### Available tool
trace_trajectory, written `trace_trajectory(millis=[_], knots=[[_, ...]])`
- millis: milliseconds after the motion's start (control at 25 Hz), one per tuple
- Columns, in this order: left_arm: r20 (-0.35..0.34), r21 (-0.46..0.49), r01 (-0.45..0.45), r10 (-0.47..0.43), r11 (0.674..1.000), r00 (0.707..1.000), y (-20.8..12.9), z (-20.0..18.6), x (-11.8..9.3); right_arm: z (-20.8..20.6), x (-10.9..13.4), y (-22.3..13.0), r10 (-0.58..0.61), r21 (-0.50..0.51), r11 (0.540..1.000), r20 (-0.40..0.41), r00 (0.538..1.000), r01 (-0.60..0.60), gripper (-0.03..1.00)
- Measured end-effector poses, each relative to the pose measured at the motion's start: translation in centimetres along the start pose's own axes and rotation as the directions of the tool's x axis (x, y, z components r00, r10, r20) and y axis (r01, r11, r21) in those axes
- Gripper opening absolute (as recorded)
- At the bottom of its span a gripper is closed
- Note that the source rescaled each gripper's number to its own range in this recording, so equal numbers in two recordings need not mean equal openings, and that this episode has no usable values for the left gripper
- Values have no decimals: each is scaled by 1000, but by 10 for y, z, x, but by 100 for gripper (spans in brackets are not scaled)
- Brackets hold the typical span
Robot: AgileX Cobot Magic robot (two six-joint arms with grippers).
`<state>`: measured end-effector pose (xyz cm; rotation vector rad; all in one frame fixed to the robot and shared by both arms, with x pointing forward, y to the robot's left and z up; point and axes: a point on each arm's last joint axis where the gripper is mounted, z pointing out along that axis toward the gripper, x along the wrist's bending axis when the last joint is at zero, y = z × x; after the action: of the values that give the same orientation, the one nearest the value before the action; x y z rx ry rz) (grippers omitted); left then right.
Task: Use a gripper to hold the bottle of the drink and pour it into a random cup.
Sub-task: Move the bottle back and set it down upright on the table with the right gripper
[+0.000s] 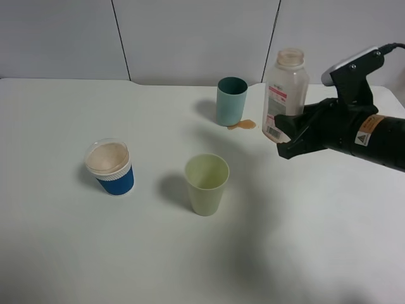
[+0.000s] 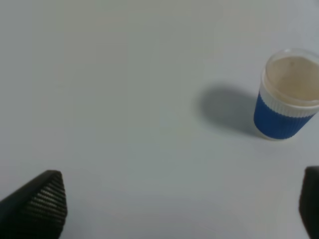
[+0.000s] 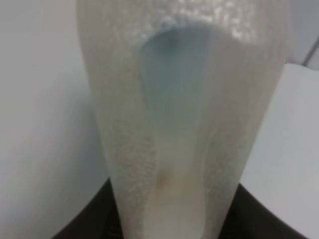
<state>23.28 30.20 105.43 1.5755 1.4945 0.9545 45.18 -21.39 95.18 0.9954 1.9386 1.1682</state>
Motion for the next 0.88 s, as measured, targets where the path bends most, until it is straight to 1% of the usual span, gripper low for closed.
trace_trajectory(millis=[160, 240, 400, 520, 640, 720, 880], knots=[[5, 0, 3, -3, 1000, 1000, 0, 0, 0, -12, -4, -13, 30, -78, 997, 88, 996, -23, 0], [0, 0, 0, 0, 1000, 1000, 0, 0, 0, -16, -8, -20, 49, -111, 993, 162, 986, -31, 0], [0, 0, 0, 0, 1000, 1000, 0, 0, 0, -21, -18, -41, 105, -83, 993, 303, 947, -83, 0], [0, 0, 0, 0, 1000, 1000, 0, 0, 0, -18, -22, -56, 132, -37, 991, 372, 919, -128, 0], [5, 0, 3, -3, 1000, 1000, 0, 0, 0, -12, -24, -70, 137, -6, 989, 408, 903, -147, 0], [5, 0, 3, -3, 1000, 1000, 0, 0, 0, -8, -24, -77, 148, -5, 987, 418, 896, -161, 0], [0, 0, 0, 0, 1000, 1000, 0, 0, 0, 2, -21, -100, 162, 83, 973, 424, 891, -217, 0]])
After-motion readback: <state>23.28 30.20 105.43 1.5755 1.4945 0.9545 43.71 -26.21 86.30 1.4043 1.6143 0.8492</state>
